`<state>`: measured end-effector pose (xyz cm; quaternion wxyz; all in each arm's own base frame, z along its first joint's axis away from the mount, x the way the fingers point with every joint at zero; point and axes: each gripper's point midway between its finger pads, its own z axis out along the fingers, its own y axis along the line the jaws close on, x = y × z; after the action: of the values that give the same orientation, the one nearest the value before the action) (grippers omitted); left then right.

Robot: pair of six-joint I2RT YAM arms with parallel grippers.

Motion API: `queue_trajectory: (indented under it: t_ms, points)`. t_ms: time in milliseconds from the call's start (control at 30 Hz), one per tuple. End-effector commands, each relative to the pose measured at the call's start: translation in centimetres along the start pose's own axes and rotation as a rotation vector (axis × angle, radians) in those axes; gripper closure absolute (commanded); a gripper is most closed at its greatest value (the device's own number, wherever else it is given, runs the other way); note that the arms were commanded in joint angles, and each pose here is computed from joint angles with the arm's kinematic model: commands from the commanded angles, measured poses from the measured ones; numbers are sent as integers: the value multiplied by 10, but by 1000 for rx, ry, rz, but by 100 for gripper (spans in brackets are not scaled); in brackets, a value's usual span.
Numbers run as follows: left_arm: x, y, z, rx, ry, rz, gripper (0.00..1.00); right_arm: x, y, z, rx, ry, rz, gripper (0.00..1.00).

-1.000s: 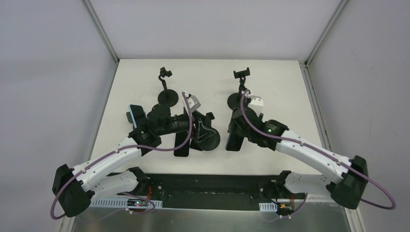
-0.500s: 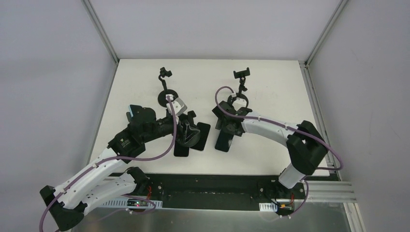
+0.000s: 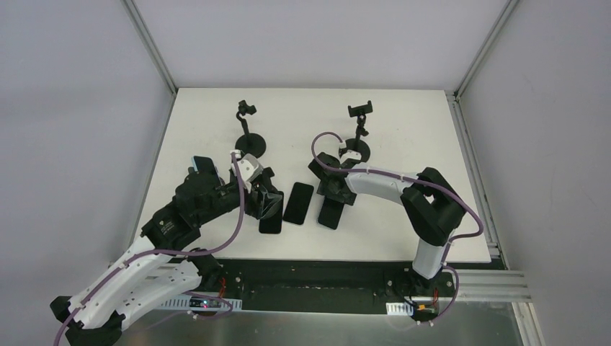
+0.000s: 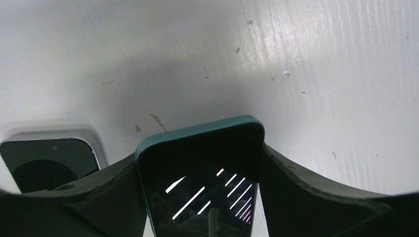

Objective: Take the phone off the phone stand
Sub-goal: Place the phone at the center of the board.

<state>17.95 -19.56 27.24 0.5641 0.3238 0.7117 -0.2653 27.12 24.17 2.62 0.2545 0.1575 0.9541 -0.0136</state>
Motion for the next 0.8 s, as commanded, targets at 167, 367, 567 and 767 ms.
queue_trajectory:
  t_ms: [167, 367, 567, 767]
  points:
    - [-46, 16, -11, -89, -168, 45, 100, 1, 7, -3, -22, 23, 27, 31]
    - [-50, 14, -6, -72, -158, 34, 100, -3, 21, -24, -131, 45, -19, 17]
    - [-60, 9, 4, -39, -144, 31, 100, -20, 22, -58, -211, 18, -35, 7]
    - [-81, 4, 24, 19, -125, 65, 100, -37, -3, -94, -269, -70, -1, 7]
